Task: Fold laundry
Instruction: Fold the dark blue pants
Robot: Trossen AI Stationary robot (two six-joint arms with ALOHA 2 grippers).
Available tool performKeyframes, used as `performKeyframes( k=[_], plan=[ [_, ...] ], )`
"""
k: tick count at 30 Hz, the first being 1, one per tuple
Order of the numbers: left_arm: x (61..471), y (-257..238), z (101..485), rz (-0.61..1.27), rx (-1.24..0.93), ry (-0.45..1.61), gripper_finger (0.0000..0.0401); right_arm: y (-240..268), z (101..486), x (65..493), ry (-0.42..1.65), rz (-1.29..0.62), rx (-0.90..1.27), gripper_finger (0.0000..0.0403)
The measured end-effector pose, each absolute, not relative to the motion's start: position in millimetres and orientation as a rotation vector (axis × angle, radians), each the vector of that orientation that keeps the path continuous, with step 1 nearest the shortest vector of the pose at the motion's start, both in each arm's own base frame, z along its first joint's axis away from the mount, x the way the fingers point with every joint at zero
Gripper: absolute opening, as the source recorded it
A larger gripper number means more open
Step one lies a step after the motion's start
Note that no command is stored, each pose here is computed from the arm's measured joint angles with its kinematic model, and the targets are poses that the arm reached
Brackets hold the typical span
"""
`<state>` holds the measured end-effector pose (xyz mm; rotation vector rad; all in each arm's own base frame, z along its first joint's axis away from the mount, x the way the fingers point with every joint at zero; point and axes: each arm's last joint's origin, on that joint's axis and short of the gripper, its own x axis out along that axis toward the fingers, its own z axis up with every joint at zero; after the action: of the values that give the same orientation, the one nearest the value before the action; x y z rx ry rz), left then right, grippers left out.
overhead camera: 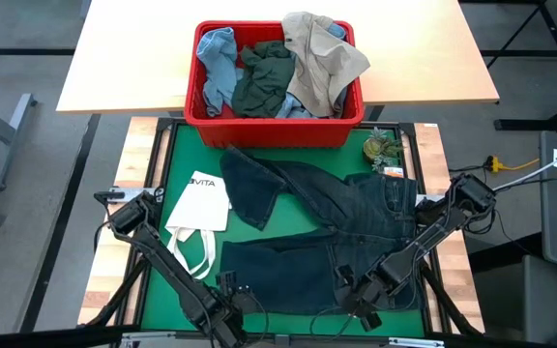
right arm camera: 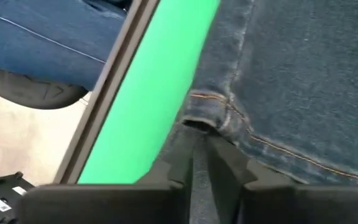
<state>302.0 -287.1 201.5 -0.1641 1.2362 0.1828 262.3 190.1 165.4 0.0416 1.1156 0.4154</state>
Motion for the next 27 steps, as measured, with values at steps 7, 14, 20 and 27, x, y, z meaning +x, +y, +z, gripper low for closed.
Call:
performKeyframes(
  k=[7,14,20,27],
  plan=[
    [303.3,-288.3,201.9,0.140,-0.126,1.226,0.0159,190.2,166.0,263.5,1.093,0.395,0.033,0.0120],
    [321.5,-288.6,215.7,-0.022,-0.024,1.132,0.0140,180.6,171.6,266.3,1.146,0.482,0.135,0.0138],
    [342.9,-273.7,237.4,-0.076,0.059,1.078,0.0130,164.6,199.2,264.7,1.054,0.497,0.110,0.0138],
    [367.2,-222.3,237.0,0.003,0.135,1.176,0.0128,136.9,217.5,262.3,0.974,0.344,-0.091,0.0138]
  ],
)
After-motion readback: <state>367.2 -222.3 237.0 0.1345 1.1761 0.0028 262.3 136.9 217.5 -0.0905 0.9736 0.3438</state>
